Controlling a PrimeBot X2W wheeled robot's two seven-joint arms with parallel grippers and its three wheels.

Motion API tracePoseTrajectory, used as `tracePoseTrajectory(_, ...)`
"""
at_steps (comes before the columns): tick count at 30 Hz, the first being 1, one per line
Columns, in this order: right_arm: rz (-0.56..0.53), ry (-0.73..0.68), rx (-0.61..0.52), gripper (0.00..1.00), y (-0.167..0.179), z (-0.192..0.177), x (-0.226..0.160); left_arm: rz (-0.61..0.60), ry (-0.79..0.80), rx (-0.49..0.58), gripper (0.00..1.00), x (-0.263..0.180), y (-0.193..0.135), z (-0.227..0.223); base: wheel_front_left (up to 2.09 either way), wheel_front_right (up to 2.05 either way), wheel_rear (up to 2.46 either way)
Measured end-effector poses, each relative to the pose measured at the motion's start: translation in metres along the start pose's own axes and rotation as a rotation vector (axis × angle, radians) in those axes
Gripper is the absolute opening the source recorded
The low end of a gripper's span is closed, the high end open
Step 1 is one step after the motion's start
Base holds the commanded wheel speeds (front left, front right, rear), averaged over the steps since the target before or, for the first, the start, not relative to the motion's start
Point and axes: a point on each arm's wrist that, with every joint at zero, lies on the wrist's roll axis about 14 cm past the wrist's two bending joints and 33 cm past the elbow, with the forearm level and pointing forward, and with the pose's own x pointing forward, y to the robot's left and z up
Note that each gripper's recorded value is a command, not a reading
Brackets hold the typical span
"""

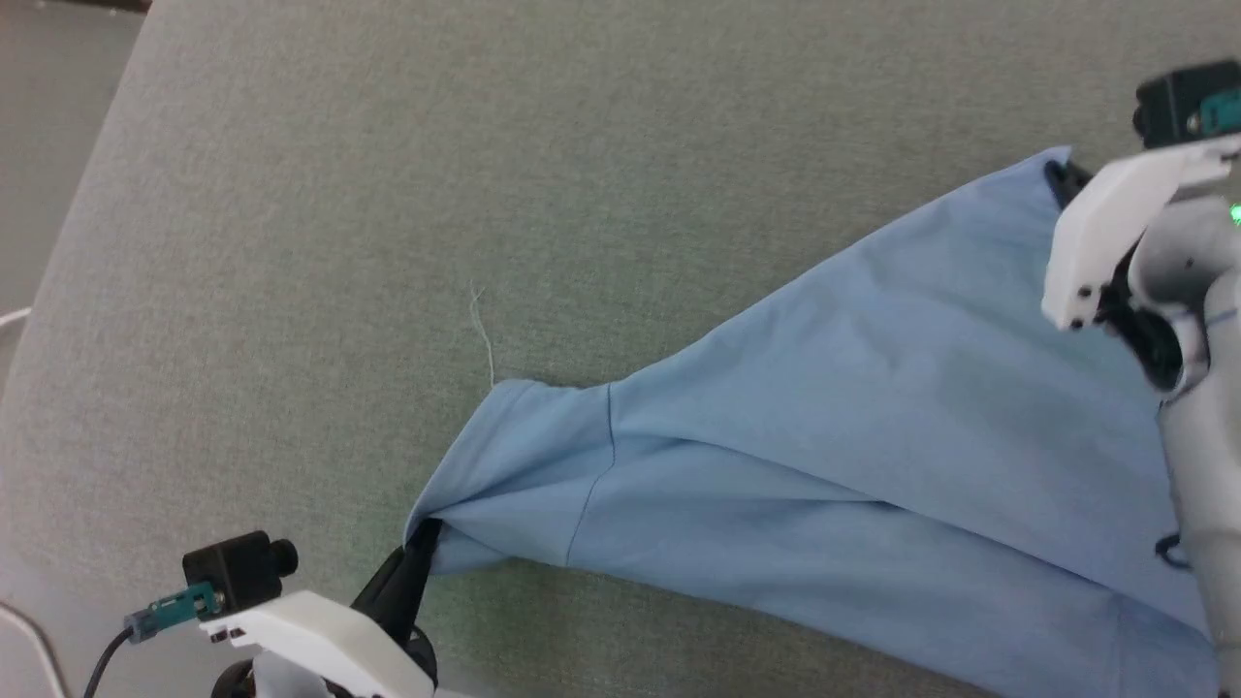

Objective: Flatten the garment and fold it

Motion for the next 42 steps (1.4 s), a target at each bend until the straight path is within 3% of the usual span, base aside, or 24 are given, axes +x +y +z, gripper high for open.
tracePoseTrajectory(5,-0.017,-0.172,0.046,0.00,-0.006,0.000,-0.044,-0.029,-0.041,0.017,0.00,-0.009,-0.007,0.009,0.00,0.00,0.00)
tracePoseTrajectory(15,-0.172,-0.403,0.132,0.00,-0.045,-0.009,-0.142,-0.154,-0.257,0.082,0.00,-0.015,-0.045,0.063,0.00,0.00,0.00)
tracePoseTrajectory(20,-0.232,-0.490,0.100,0.00,-0.060,0.013,-0.184,-0.295,-0.401,0.133,0.00,-0.019,-0.092,0.114,0.00,0.00,0.00)
tracePoseTrajectory(27,-0.297,-0.583,-0.092,0.00,-0.079,0.085,-0.234,-0.533,-0.519,0.185,0.00,-0.029,-0.180,0.184,0.00,0.00,0.00)
tracePoseTrajectory(34,-0.285,-0.610,-0.244,0.00,-0.080,0.157,-0.231,-0.634,-0.573,0.254,0.00,-0.009,-0.246,0.242,0.00,0.00,0.00)
tracePoseTrajectory(42,-0.293,-0.563,-0.352,0.00,-0.094,0.212,-0.179,-0.631,-0.730,0.323,0.00,0.026,-0.301,0.315,0.00,0.00,0.00)
